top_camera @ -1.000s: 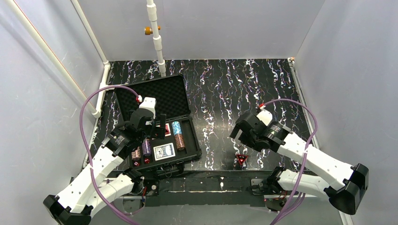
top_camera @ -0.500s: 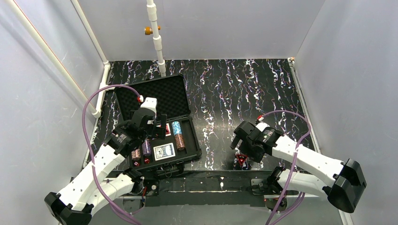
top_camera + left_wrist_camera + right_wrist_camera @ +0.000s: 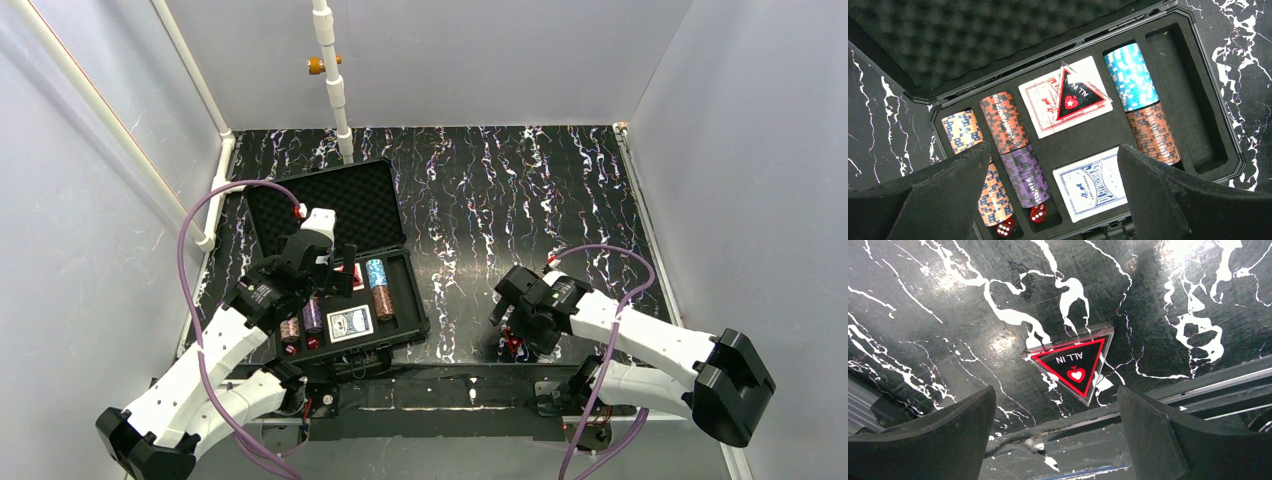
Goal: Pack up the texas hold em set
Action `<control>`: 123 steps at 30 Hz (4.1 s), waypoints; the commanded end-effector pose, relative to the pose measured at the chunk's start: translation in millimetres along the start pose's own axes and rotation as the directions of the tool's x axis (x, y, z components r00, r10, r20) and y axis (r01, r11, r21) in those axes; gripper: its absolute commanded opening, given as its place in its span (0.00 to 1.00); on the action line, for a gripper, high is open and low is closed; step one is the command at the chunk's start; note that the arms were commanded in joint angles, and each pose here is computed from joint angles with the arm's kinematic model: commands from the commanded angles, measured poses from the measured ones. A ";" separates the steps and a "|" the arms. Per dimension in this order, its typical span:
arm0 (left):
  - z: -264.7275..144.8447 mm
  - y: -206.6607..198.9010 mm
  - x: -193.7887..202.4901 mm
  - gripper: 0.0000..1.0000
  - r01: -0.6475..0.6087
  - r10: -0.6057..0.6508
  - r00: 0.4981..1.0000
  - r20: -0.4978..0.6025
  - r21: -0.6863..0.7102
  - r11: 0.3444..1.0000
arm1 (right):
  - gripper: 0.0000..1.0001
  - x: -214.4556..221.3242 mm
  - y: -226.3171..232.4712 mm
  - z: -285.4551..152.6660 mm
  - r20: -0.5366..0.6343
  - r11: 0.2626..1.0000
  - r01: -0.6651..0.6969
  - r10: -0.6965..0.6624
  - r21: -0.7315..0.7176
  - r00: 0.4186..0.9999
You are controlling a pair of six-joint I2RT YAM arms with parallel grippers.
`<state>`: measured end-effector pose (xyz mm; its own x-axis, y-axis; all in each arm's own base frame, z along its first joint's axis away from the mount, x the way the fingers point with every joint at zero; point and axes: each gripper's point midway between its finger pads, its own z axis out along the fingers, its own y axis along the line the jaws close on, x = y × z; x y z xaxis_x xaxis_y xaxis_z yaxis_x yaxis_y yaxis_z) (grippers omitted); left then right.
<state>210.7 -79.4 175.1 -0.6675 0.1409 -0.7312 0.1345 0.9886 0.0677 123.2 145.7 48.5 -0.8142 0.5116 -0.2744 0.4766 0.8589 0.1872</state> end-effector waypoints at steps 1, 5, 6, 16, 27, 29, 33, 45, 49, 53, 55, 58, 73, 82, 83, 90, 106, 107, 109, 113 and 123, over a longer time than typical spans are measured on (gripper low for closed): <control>-5.3 2.4 -5.6 0.98 -0.005 0.005 1.000 0.009 -0.011 1.000 | 0.98 -2.3 0.5 7.7 0.018 1.000 -0.023 0.023 0.013 1.000; -5.0 2.2 -5.5 0.98 -0.007 0.007 1.000 0.008 -0.012 1.000 | 0.98 -4.4 -1.4 11.7 0.034 0.999 -0.018 0.017 0.032 0.999; -4.7 2.5 -5.0 0.98 -0.008 0.008 1.000 0.005 -0.014 1.000 | 0.98 -4.5 -2.4 13.2 0.036 0.999 -0.016 0.015 0.038 0.999; -3.7 1.7 -4.0 0.98 -0.015 0.015 1.000 -0.002 -0.014 1.000 | 0.98 -9.9 -5.0 22.4 0.071 0.997 0.003 -0.008 0.078 0.997; -3.4 1.6 -3.6 0.98 -0.020 0.020 1.000 -0.005 -0.016 1.000 | 0.91 -12.6 -9.4 30.1 0.074 0.994 0.014 -0.022 0.113 0.997; -3.4 1.0 -3.6 0.98 -0.021 0.021 1.000 -0.005 -0.014 1.000 | 0.89 -12.4 -9.1 31.3 0.071 0.994 0.015 -0.023 0.113 0.997; -3.2 0.5 -3.0 0.98 -0.025 0.025 1.000 -0.009 -0.012 1.000 | 0.88 -11.2 -9.8 33.3 0.062 0.992 0.027 -0.035 0.124 0.997; -2.2 0.9 -2.2 0.98 -0.030 0.030 0.999 -0.015 -0.016 0.999 | 0.83 -9.1 -10.8 36.2 0.028 0.979 0.105 -0.111 0.175 0.993; -2.4 1.0 -2.0 0.98 -0.030 0.030 0.999 -0.014 -0.016 0.999 | 0.83 -10.7 -8.3 35.9 0.025 0.974 0.127 -0.134 0.187 0.991; -2.5 1.3 -2.1 0.98 -0.030 0.030 0.999 -0.014 -0.018 0.999 | 0.83 -11.3 -6.1 36.5 0.020 0.970 0.144 -0.150 0.195 0.988; -2.5 1.4 -2.1 0.98 -0.031 0.030 0.999 -0.014 -0.018 0.999 | 0.83 -10.6 -7.2 37.3 0.014 0.967 0.149 -0.156 0.205 0.988; -2.5 1.4 -2.1 0.98 -0.032 0.031 0.999 -0.014 -0.018 0.999 | 0.79 -9.4 -8.5 38.2 0.007 0.965 0.157 -0.162 0.209 0.987; -0.8 2.0 -1.3 0.98 -0.037 0.037 0.999 -0.021 -0.025 0.999 | 0.50 -12.1 3.4 36.6 0.007 0.965 0.202 -0.206 0.169 0.978; 0.3 2.8 -0.6 0.98 -0.041 0.040 0.999 -0.026 -0.032 0.999 | 0.95 -9.6 18.4 35.4 -0.030 0.927 0.363 -0.362 0.091 0.932; 0.3 3.0 -0.7 0.98 -0.040 0.040 0.999 -0.025 -0.032 0.999 | 0.96 -9.0 18.9 34.9 -0.037 0.919 0.385 -0.383 0.084 0.923; 1.1 2.6 -0.3 0.98 -0.043 0.042 0.999 -0.030 -0.033 0.999 | 0.91 -1.7 23.2 26.9 -0.058 0.858 0.513 -0.512 0.008 0.857; 1.4 2.6 0.4 0.98 -0.044 0.043 0.998 -0.036 -0.035 0.998 | 0.86 12.8 13.8 27.4 -0.097 0.829 0.559 -0.557 -0.002 0.825; 1.4 2.6 0.4 0.98 -0.045 0.043 0.998 -0.036 -0.035 0.998 | 0.85 12.5 13.3 27.9 -0.097 0.829 0.559 -0.557 0.003 0.825; 1.4 2.6 0.4 0.98 -0.044 0.043 0.998 -0.036 -0.035 0.998 | 0.84 12.2 11.5 29.3 -0.097 0.829 0.559 -0.555 0.015 0.826; 1.3 2.4 0.8 0.98 -0.044 0.042 0.998 -0.038 -0.034 0.998 | 0.82 10.3 7.7 33.2 -0.097 0.831 0.554 -0.548 0.048 0.831; 1.1 1.7 1.3 0.98 -0.045 0.044 0.998 -0.040 -0.030 0.999 | 0.77 8.4 2.8 39.2 -0.104 0.826 0.557 -0.548 0.092 0.830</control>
<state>209.9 -81.0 163.7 -0.7005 0.1828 -0.6898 0.1536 0.9826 0.1044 131.7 166.3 17.6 -0.9706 -0.0362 -0.2379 -0.0351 0.9993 -0.0088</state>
